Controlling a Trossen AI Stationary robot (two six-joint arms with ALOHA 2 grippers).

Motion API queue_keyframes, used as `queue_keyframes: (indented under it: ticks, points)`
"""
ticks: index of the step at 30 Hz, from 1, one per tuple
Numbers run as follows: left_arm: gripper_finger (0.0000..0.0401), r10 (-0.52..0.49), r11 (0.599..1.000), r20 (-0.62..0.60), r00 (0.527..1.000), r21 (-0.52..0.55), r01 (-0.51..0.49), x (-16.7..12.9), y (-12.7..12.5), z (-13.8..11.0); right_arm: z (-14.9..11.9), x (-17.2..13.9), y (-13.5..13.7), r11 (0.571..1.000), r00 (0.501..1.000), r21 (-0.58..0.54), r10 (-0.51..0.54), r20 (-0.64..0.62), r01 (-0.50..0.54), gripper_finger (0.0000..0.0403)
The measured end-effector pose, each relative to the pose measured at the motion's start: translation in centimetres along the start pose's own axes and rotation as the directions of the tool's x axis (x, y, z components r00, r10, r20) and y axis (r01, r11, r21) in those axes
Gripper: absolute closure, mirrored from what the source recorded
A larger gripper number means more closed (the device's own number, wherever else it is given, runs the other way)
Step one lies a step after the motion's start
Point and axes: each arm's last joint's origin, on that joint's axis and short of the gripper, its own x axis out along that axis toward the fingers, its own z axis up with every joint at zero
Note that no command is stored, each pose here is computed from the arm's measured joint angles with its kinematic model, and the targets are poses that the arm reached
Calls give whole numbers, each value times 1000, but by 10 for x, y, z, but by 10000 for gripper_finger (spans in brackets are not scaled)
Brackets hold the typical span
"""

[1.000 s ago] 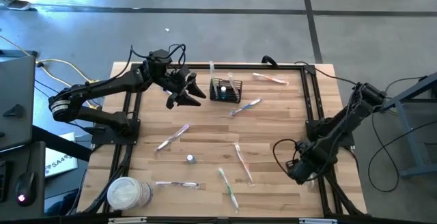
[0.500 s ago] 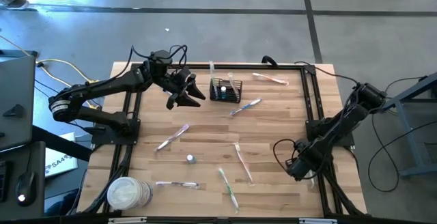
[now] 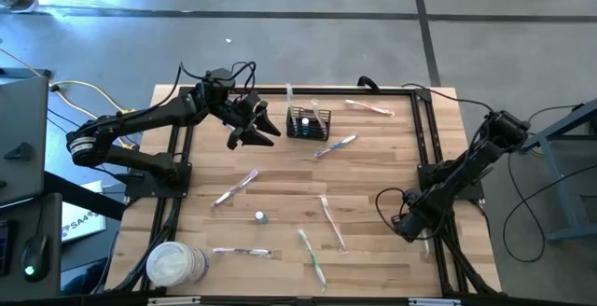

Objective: Pick & Place toothbrushing station
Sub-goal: Put the right green toothbrush on the mesh organizer

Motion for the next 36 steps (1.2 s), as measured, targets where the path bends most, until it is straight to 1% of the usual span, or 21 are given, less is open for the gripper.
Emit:
queue_keyframes:
  ticks: [3, 6, 10, 19, 25, 26, 32, 34, 36]
  points:
    - [175, 0, 1000, -1, 1000, -1, 0, 0, 0, 0, 0, 0, 0, 1000, 1000, 6, -1, 5, 1, 144]
    - [175, 2, 1000, -5, 1000, -7, -2, 0, 0, -1, 1, 1, 0, 1000, 1000, -24, 7, 19, -6, 148]
    - [175, 3, 1000, -12, 1000, -17, -4, 0, 0, -2, 1, 1, 1, 999, 999, -32, 25, 41, -24, 175]
    - [175, 9, 999, -32, 999, -43, -10, 0, 1, -4, 0, 2, 5, 996, 997, -57, 71, 35, -69, 282]
    - [175, 9, 999, -33, 999, -44, -10, 0, 1, -5, 0, 2, 6, 994, 995, -58, 91, 37, -89, 374]
    - [175, 9, 999, -33, 999, -44, -10, 0, 1, -5, -1, 2, 6, 994, 995, -58, 91, 36, -88, 384]
    - [175, 10, 999, -36, 999, -49, -12, 0, 1, -5, -1, 1, 6, 994, 995, -51, 96, 36, -94, 384]
    - [175, 10, 999, -36, 999, -48, -11, 0, 1, -5, -1, -2, 6, 992, 992, -54, 116, 50, -113, 389]
    - [175, 10, 999, -36, 999, -49, -12, 0, 1, -5, -1, -9, 7, 986, 984, -49, 160, 78, -156, 389]
